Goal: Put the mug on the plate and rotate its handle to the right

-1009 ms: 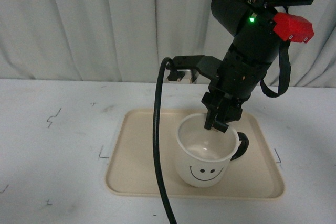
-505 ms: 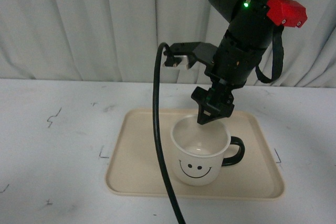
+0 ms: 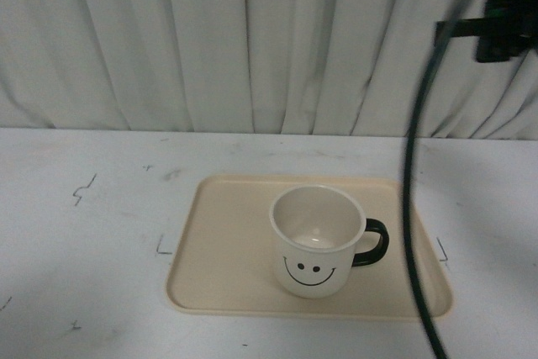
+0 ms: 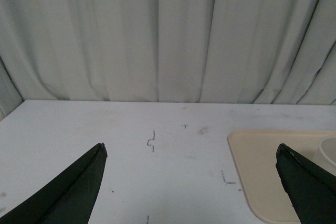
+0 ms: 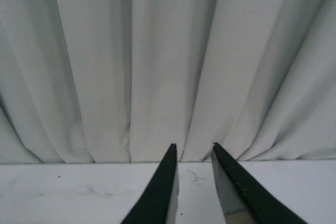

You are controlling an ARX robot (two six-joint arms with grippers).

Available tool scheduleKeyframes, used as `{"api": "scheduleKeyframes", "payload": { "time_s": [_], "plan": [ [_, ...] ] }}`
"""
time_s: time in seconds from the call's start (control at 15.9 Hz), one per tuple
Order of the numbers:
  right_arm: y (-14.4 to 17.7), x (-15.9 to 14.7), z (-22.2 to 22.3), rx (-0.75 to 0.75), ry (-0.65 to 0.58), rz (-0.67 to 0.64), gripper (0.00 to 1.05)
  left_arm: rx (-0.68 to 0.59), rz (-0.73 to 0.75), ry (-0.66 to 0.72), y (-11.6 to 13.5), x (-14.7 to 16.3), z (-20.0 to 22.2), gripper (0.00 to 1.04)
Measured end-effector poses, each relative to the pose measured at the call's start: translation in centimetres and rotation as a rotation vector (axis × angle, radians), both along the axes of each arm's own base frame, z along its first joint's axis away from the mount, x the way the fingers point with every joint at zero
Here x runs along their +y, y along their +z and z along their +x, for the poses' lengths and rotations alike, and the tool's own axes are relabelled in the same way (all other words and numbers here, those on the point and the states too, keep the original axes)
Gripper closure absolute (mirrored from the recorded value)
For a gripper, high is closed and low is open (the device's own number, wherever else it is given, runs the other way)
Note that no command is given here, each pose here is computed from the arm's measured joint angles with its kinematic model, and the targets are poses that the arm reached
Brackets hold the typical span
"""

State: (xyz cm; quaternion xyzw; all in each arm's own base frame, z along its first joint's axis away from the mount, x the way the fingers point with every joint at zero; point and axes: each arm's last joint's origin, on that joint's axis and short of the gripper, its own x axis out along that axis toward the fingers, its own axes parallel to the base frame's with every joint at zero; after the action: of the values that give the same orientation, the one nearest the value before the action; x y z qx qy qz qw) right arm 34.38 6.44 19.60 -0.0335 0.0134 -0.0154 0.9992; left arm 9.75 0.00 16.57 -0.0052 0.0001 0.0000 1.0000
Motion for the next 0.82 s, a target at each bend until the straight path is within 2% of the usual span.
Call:
{"api": "scheduleKeyframes", "payload": {
  "time_s": [0.13,0.38,0.44,0.57,0.82],
  "plan": [
    [-1.2,-1.4,-4.6,-0.034,0.033,0.042,1.02,0.000,0.000,0.000,0.0,0.0,0.0,0.07],
    [-2.3,-4.0,-10.2,-0.017,0.013,0.051,1.03,0.000,0.000,0.000,0.0,0.0,0.0,0.07],
    [-2.5,-4.3,-11.3,-0.051,0.026,0.055,1.03,0.000,0.000,0.000,0.0,0.0,0.0,0.07],
    [-3.7,-4.7,-13.3,0.007,0.039,0.050,1.03,0.000,0.000,0.000,0.0,0.0,0.0,0.07],
    [-3.4,-6.4,-16.4,-0.007,0.029,0.053,1.03,0.000,0.000,0.002,0.0,0.0,0.0,0.07]
  ]
}}
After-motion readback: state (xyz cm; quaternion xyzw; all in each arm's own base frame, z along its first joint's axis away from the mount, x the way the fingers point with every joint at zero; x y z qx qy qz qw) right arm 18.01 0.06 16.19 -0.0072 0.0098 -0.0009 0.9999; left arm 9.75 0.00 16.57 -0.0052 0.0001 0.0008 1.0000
